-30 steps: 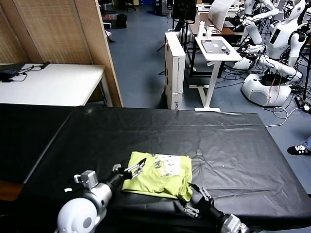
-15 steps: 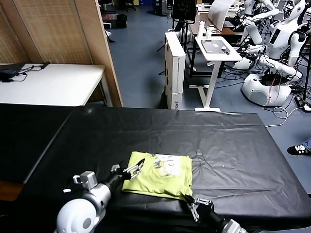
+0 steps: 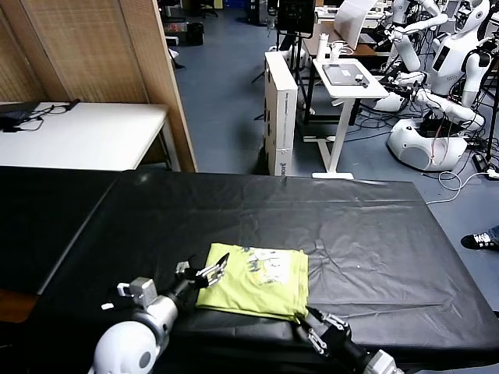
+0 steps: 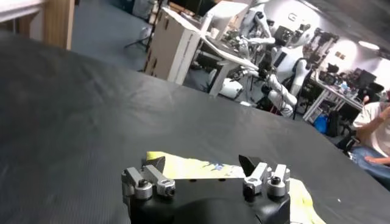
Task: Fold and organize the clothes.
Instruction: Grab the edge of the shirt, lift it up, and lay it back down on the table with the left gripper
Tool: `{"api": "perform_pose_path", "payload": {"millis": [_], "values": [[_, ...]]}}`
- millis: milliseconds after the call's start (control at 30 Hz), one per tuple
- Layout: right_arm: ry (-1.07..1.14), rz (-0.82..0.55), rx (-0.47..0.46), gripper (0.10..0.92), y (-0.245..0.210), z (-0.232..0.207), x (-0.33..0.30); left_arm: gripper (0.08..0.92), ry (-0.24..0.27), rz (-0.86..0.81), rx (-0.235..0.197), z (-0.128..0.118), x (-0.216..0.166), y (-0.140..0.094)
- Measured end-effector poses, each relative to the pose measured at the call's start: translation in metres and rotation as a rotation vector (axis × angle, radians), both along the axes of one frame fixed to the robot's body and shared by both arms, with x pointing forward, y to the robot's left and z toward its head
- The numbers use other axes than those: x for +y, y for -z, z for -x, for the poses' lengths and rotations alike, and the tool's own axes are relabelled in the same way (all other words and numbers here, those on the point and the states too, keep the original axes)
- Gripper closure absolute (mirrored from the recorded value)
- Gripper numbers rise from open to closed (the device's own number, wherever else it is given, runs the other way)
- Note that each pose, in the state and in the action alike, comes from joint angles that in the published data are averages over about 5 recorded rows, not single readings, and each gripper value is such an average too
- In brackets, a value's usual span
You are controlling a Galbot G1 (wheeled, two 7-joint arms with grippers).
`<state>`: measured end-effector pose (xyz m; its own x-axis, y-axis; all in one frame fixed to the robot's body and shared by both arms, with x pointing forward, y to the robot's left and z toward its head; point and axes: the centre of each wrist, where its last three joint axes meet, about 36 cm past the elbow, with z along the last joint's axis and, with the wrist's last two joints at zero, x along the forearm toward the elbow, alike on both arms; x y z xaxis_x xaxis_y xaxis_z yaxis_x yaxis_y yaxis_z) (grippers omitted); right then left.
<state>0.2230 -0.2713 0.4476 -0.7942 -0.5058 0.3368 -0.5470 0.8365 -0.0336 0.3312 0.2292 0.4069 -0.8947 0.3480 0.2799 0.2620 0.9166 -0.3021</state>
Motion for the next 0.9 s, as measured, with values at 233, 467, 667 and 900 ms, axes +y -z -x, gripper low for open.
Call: {"api": "perform_pose_path", "payload": {"millis": [233, 467, 667, 900], "values": [[0.040, -0.038, -0.037, 0.115, -0.020, 0.001, 0.000, 0.092, -0.025, 0.037, 0.027, 0.008, -0.006, 0.030], [0.040, -0.043, -0.040, 0.115, -0.022, 0.003, 0.001, 0.092, -0.052, 0.088, 0.051, 0.014, -0.013, 0.039], [0.040, -0.042, -0.044, 0.115, -0.023, 0.002, 0.001, 0.092, -0.083, 0.137, 0.066, 0.017, -0.015, 0.044], [0.039, -0.040, -0.049, 0.115, -0.023, 0.002, 0.000, 0.092, -0.113, 0.183, 0.083, 0.021, -0.015, 0.050]]}}
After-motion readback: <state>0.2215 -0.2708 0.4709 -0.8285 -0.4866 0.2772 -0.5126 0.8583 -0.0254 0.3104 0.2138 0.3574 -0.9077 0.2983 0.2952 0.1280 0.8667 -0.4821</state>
